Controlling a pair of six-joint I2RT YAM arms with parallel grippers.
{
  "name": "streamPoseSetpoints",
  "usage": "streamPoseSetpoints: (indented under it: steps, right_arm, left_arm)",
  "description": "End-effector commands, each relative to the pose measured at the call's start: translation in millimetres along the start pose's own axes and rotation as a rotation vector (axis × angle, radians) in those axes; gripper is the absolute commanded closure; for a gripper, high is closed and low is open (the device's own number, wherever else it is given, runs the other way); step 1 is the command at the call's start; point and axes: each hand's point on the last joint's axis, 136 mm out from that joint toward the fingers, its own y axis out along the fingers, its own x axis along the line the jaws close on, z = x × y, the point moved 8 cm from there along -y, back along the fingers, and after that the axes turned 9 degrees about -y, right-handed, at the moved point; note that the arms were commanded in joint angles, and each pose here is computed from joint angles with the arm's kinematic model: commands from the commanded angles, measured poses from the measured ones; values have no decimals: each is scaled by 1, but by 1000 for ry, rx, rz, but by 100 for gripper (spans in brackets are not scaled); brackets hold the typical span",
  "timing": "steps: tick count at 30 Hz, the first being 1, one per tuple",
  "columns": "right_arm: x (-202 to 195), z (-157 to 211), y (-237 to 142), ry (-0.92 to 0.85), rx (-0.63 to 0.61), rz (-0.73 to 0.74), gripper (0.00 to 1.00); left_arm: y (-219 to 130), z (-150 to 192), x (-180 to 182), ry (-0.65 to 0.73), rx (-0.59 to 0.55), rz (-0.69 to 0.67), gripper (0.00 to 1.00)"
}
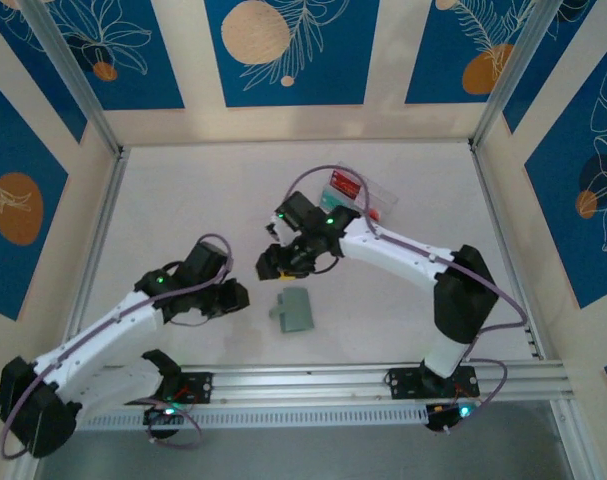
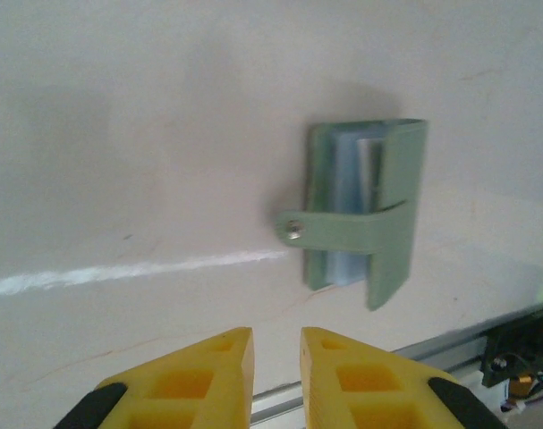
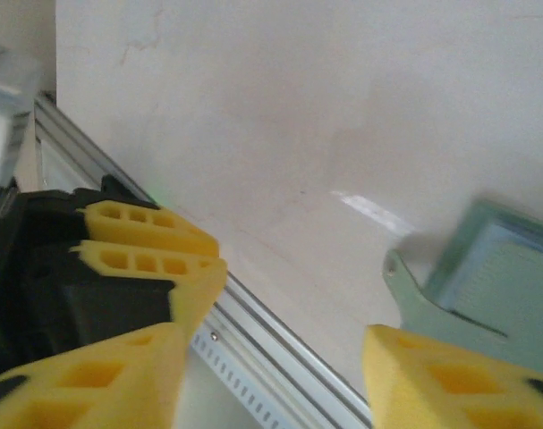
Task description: Put the credit cards into the card holder
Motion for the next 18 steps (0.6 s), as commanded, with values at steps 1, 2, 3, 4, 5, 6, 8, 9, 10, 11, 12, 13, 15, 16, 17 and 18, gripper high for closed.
streamPoseSetpoints:
  steps: [1,2,3,4,5,6,8,9,10,11,12,13,15,16,17,18]
  right_arm:
    - [-34,21,-12,102,32,33,60]
    - [-43,26,-13,121,30,38,65]
    - [-51,30,-14,143,31,42,67]
    - [-57,34,-14,159,28,34,66]
    - [-64,39,-13,177,29,26,65]
    - [-68,43,-12,191,28,7,63]
    - [-75,49,-8,208,31,-21,56]
    - [-78,52,-5,211,35,-28,52]
    - [-79,53,-2,209,40,-37,50]
    - [-80,55,1,205,46,-50,47]
    - [-82,56,4,202,49,-60,46]
    - [-84,58,7,205,50,-61,45]
    - [-90,62,13,219,63,-60,45]
    - [-92,63,15,223,69,-65,45]
    - [-95,65,19,227,75,-71,44]
    - [-97,66,22,232,83,-76,44]
  left_arm:
    - [12,-3,-35,131,79,62,81]
    - [17,-3,-45,158,87,65,81]
    - [23,-3,-55,181,98,64,81]
    - [31,-2,-63,199,113,63,81]
    - [38,-1,-67,205,125,64,82]
    - [48,-1,-68,198,142,64,82]
    - [64,0,-69,188,177,77,83]
    - [70,1,-68,188,192,71,83]
    - [76,1,-66,188,203,56,83]
    - [81,1,-63,189,215,33,83]
    - [86,1,-60,191,224,18,83]
    - [91,2,-57,190,233,6,83]
    - [99,4,-48,183,247,-26,84]
    - [101,5,-44,180,251,-40,84]
    - [104,6,-39,177,256,-58,84]
    - [107,7,-34,175,260,-74,84]
